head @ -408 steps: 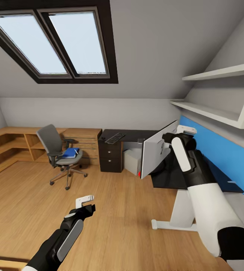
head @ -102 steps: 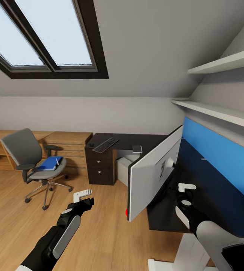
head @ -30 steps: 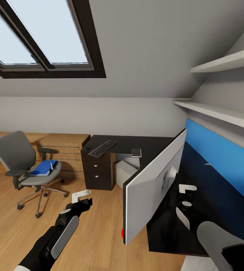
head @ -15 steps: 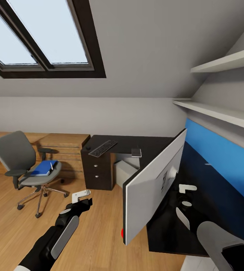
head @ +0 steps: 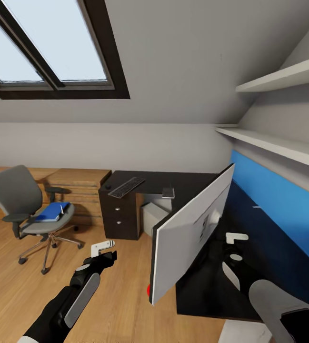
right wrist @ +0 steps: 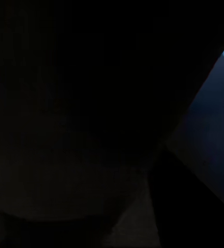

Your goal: In the bedroom, organize the workspace by keeping the computer under the desk, ensuring the monitor is on the desk, placing the keyboard on the desk next to the monitor, placing the mouse on the desk next to the keyboard, moving the folder from the swivel chair onto the desk next to the mouse, stacking the notebook on top of the folder with the pen on top of the notebook, and positioning the swivel chair next to the desk.

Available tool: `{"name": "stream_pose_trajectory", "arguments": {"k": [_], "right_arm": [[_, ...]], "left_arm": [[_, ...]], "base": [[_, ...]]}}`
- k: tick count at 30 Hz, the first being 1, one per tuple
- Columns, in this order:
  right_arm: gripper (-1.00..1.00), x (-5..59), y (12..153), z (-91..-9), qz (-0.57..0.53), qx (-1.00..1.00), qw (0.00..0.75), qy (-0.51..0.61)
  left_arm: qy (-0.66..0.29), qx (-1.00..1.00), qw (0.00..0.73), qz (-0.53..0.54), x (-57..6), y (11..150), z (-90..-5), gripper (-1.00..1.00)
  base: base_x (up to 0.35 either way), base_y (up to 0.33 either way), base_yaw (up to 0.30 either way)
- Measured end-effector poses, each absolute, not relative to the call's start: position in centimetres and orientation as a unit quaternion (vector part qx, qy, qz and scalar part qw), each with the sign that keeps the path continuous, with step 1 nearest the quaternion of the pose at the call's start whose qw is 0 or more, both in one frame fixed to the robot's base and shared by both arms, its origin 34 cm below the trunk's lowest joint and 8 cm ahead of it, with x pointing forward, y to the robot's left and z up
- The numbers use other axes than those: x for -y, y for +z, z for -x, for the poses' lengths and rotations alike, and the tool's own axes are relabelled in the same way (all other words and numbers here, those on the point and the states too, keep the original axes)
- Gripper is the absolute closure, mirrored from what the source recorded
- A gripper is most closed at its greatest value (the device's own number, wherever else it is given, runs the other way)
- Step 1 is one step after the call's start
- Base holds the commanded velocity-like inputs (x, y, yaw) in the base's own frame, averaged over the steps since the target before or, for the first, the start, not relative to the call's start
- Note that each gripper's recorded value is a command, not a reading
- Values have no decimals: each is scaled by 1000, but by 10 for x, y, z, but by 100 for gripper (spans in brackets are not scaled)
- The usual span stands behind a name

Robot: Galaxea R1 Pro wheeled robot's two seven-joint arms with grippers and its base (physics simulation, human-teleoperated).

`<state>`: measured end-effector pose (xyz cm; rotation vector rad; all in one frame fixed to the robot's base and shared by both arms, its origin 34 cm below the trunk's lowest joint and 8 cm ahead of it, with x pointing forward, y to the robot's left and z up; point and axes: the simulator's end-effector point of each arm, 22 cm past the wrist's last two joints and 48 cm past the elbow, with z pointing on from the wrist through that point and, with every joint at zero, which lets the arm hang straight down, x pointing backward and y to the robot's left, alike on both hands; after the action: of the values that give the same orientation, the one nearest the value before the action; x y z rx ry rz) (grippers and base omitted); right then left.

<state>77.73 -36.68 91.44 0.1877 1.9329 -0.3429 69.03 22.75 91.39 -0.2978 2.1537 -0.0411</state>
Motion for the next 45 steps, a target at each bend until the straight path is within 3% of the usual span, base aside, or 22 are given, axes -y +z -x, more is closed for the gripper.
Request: {"name": "stream_pose_trajectory", "arguments": {"k": [27,45], "right_arm": [[100,365,915,-777,-77,-817,552,-145],[100,364,914,-778,-77,-817,554,-141]], "left_arm": [[-17,-877,465,121,-228,914,-690,-100],[-17,-878,464,121,-228,913,-690,-100]], "base": [[-32,-316,0],[0,-35,0]]}}
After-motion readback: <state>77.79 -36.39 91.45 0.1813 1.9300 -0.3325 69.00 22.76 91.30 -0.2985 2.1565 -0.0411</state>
